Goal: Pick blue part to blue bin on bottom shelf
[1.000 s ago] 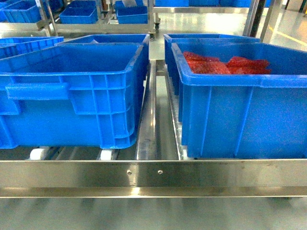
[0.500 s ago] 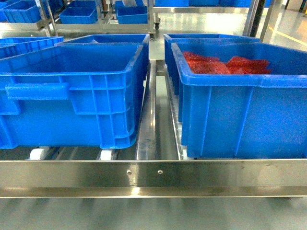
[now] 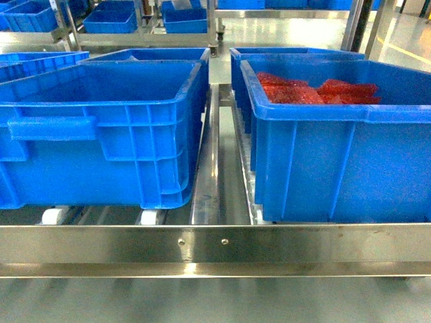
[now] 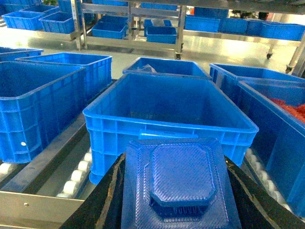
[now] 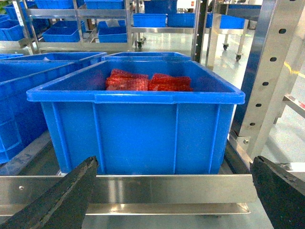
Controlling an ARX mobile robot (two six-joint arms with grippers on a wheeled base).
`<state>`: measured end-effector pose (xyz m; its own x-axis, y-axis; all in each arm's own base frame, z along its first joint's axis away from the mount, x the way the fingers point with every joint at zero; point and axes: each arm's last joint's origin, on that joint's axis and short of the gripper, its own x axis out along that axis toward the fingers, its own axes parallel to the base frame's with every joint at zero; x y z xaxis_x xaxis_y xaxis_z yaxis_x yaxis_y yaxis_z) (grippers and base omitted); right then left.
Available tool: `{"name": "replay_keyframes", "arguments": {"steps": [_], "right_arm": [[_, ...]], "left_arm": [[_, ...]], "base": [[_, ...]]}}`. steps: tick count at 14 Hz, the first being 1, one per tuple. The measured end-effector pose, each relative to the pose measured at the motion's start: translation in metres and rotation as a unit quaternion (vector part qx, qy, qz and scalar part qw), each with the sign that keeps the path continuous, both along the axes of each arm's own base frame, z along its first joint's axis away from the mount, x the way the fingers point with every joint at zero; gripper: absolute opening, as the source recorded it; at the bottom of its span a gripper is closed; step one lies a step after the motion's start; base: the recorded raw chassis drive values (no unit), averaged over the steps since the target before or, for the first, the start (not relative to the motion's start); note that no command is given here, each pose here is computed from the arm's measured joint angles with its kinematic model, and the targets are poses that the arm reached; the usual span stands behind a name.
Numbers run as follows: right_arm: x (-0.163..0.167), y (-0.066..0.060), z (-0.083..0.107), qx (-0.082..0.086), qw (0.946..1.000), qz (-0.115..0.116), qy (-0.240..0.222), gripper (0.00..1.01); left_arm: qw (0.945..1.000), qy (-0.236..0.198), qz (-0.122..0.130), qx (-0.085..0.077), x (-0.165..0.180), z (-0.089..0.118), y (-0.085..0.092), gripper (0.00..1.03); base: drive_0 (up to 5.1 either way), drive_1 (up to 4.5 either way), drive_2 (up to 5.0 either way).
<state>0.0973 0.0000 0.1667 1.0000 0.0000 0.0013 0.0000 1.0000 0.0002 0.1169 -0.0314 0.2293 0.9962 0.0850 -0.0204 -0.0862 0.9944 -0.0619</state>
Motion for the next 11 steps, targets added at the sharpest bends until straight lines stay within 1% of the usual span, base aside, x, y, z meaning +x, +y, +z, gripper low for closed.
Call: {"name": "replay_keyframes", "arguments": {"steps": [11], "right_arm": [[0.0, 0.0, 0.0, 0.0, 1.0, 0.0, 0.0, 0.98]], "left_arm": [[1.0, 0.0, 0.0, 0.0, 0.0, 0.0, 0.0, 0.43]], "base": [[0.0, 0.0, 0.0]]}}
